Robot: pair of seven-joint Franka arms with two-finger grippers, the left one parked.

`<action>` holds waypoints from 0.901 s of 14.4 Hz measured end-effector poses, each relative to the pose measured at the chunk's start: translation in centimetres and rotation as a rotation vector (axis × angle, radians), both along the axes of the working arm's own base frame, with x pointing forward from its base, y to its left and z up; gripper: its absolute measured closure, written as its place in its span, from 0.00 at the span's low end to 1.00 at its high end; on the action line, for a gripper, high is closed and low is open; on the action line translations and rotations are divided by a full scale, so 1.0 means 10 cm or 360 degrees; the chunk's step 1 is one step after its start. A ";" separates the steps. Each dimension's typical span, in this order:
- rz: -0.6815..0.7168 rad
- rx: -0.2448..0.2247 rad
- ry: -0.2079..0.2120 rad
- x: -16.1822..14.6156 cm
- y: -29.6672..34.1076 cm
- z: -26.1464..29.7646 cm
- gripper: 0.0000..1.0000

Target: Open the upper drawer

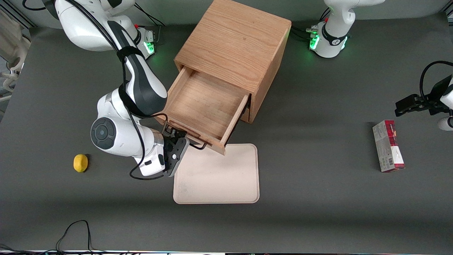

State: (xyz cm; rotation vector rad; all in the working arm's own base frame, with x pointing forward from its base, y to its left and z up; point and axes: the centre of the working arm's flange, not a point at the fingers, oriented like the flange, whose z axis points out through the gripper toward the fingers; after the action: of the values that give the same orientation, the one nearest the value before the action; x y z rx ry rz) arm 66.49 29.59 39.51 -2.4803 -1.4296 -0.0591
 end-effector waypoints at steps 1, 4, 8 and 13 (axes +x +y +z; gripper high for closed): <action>-0.0004 0.0001 -0.0002 0.01 -0.01 0.00 0.00; -0.0009 0.0005 -0.0011 0.03 -0.04 0.02 0.00; -0.0012 0.0011 -0.0024 0.05 -0.04 0.06 0.00; -0.0014 0.0028 -0.0068 0.10 -0.04 0.21 0.00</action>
State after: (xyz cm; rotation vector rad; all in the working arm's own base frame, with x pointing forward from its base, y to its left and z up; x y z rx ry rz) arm 67.44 29.16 41.64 -2.4856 -1.4286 -0.1265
